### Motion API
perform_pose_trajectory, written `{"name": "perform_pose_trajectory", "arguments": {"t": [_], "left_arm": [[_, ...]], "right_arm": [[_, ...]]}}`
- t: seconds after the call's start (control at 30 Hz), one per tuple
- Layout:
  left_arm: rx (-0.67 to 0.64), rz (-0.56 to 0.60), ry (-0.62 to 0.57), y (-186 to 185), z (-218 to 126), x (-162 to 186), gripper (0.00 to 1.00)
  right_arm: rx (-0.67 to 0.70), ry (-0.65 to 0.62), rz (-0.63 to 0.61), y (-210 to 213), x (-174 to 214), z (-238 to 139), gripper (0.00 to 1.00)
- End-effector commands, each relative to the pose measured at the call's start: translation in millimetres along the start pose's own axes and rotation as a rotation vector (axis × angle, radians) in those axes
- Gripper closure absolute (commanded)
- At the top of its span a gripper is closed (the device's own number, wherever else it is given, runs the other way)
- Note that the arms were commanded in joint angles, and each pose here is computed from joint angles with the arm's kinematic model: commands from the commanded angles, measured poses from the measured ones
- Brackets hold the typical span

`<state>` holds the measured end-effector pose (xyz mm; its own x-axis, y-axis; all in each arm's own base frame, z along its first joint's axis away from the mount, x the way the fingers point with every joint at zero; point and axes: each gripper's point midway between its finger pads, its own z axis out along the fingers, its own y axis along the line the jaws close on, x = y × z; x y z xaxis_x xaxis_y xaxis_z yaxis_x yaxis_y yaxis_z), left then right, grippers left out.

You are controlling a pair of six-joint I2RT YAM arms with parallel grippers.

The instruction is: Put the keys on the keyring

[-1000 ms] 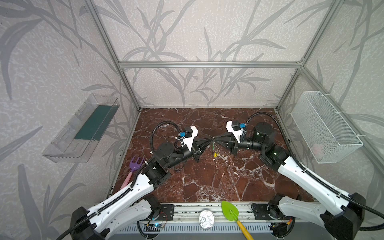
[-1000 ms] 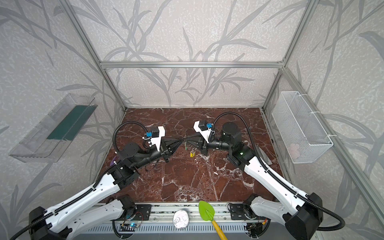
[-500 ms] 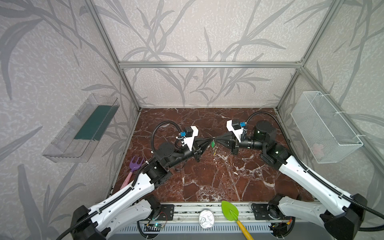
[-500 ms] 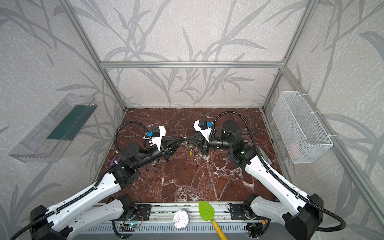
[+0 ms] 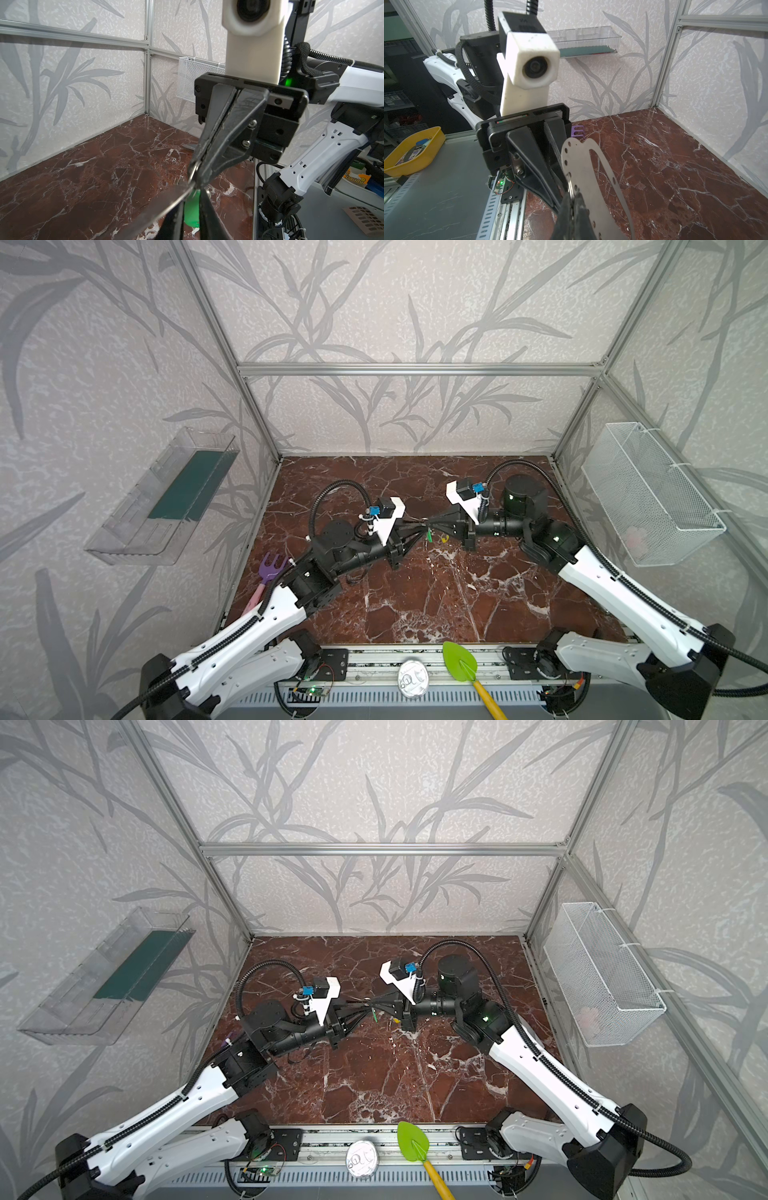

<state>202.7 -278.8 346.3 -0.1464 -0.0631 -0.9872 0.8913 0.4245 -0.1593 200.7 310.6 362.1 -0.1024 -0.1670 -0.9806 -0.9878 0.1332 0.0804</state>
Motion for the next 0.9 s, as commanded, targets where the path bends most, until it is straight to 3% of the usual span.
{"name": "perform_pose_trajectory", "arguments": {"t": [0.0,0.5,0.87], "left_arm": [[0.016,0.074,-0.071,-10.4,-10.8,-30.5,0.82],[0.034,0.169,-0.047,-20.5,-24.9,-35.6,0.82],[0.037,0.172,-0.089,-26.6,-39.0,-40.8,0.82]], "right_arm": [[-0.03,0.022,-0.008,7.7,-2.5,2.2,1.0],[-0.068,0.142,0.01,15.7,14.3,14.8,1.0],[-0.086,0.213,0.033,14.3,26.6,22.9,1.0]]}}
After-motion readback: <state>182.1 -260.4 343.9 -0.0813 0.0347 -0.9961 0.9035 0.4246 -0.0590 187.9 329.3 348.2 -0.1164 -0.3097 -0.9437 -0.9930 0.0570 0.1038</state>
